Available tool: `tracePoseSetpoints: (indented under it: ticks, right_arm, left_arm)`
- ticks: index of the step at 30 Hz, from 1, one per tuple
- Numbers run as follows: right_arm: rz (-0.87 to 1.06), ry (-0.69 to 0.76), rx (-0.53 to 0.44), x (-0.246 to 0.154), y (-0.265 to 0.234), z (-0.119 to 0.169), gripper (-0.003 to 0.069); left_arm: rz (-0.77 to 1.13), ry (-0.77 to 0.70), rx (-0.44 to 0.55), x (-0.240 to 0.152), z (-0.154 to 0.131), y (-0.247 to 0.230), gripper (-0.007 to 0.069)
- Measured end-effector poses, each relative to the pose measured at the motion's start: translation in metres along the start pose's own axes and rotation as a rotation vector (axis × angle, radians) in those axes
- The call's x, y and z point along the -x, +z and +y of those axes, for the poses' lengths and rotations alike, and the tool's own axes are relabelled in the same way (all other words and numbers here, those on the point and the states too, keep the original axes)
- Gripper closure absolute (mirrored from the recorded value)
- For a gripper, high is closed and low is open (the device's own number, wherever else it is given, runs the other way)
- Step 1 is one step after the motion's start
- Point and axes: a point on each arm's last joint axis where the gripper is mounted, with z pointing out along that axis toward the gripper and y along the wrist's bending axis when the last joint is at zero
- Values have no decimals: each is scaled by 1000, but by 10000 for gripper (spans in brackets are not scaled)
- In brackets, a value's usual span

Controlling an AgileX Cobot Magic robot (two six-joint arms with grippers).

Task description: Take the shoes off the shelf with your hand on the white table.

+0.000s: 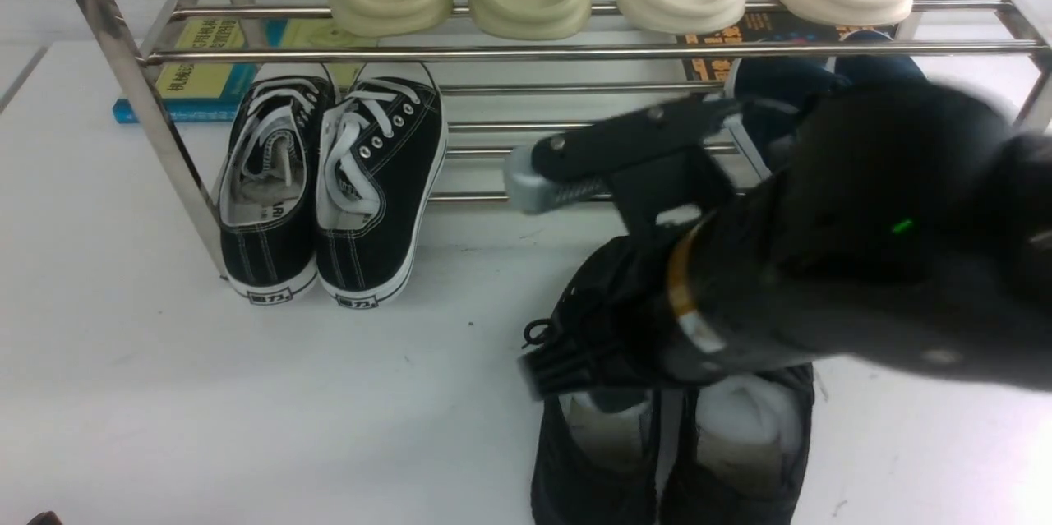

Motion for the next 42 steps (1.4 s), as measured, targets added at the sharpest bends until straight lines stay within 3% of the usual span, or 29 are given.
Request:
tracePoseSetpoints:
  ticks: [2,6,7,8,11,15,19,31,42]
  right_arm:
    - [-15,-35,20,1,-23,-6,298]
    - [-53,-163,34,-11,-88,-35,509]
    - [-52,-167,32,-13,-91,-36,519]
    - [-91,-188,51,-19,-111,-47,585]
    - [-180,-212,93,-32,-147,-66,671]
    - [-239,-212,122,-57,-168,-89,673]
    - [-321,-241,162,-95,-158,-110,673]
    - [-700,-352,383,-145,-79,-103,669]
    - [-616,-394,373,-171,-39,-105,664]
  left_arm:
    - [0,0,0,0,0,0,386]
    - [0,0,0,0,0,0,386]
    - [0,0,0,0,0,0,386]
    - [0,0,0,0,0,0,386]
    - [0,0,0,0,0,0,386]
    - [0,0,0,0,0,0,386]
    - [0,0,0,0,0,0,386]
    - [0,1,0,0,0,0,386]
    - [0,1,0,0,0,0,386]
